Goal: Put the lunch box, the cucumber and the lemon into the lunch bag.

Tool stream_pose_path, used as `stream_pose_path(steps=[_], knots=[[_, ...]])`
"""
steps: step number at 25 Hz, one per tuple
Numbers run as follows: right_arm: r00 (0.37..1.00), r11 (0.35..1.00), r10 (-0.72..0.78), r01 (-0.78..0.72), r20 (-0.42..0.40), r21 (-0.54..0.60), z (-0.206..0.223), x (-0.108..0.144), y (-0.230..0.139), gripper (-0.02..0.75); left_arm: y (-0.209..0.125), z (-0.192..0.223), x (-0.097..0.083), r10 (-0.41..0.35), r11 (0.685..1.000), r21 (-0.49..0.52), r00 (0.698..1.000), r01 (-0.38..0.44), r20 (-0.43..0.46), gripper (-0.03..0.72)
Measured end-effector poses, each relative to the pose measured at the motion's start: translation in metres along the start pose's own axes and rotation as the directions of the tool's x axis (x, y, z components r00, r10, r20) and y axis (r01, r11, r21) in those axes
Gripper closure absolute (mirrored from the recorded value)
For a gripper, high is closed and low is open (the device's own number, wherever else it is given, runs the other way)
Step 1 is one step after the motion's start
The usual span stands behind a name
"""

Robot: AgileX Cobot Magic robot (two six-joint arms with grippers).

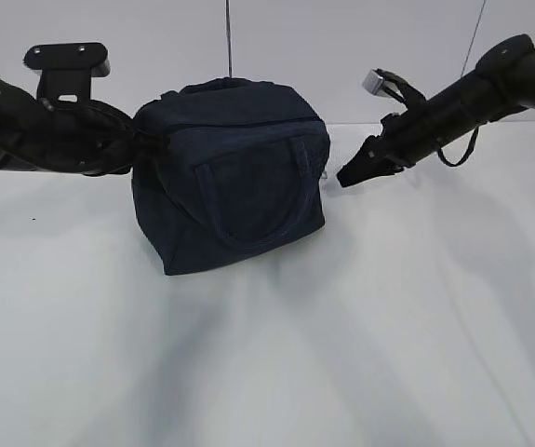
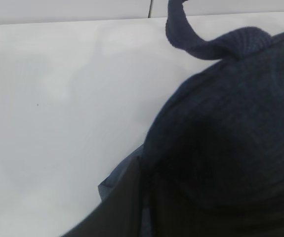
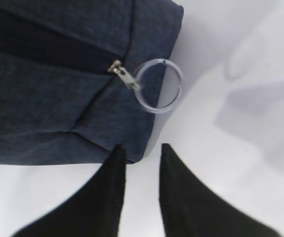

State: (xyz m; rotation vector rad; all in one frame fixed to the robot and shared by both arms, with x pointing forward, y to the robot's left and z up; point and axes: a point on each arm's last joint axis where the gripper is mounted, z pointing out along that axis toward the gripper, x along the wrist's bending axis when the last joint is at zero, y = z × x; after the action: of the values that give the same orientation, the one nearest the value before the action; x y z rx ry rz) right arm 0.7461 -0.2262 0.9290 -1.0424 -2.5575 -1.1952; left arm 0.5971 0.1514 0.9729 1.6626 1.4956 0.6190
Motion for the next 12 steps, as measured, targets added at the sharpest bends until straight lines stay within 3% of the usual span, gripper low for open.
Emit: stream_pose_path(steps=[5,8,12], knots=[[1.0,1.0,0.002,-0.002,0.006,0.008,0.0,0.0,0.0,0.395,0.0,0.0,0.0,0.0,1.0,0.0,1.0,0.0,-0.002,0.698],[1.0,0.999,-0.006,0.006,0.026,0.032,-0.004,0.001,0.0,0.365,0.0,0.0,0.0,0.03,1.0,-0.003,1.0,-0.03,0.001,0.696],[0.998,0.999,-0.033,0.031,0.051,0.035,-0.017,0.008,0.009,0.357,0.0,0.0,-0.002,0.163,0.987,-0.003,0.986,-0.163,0.024,0.627]])
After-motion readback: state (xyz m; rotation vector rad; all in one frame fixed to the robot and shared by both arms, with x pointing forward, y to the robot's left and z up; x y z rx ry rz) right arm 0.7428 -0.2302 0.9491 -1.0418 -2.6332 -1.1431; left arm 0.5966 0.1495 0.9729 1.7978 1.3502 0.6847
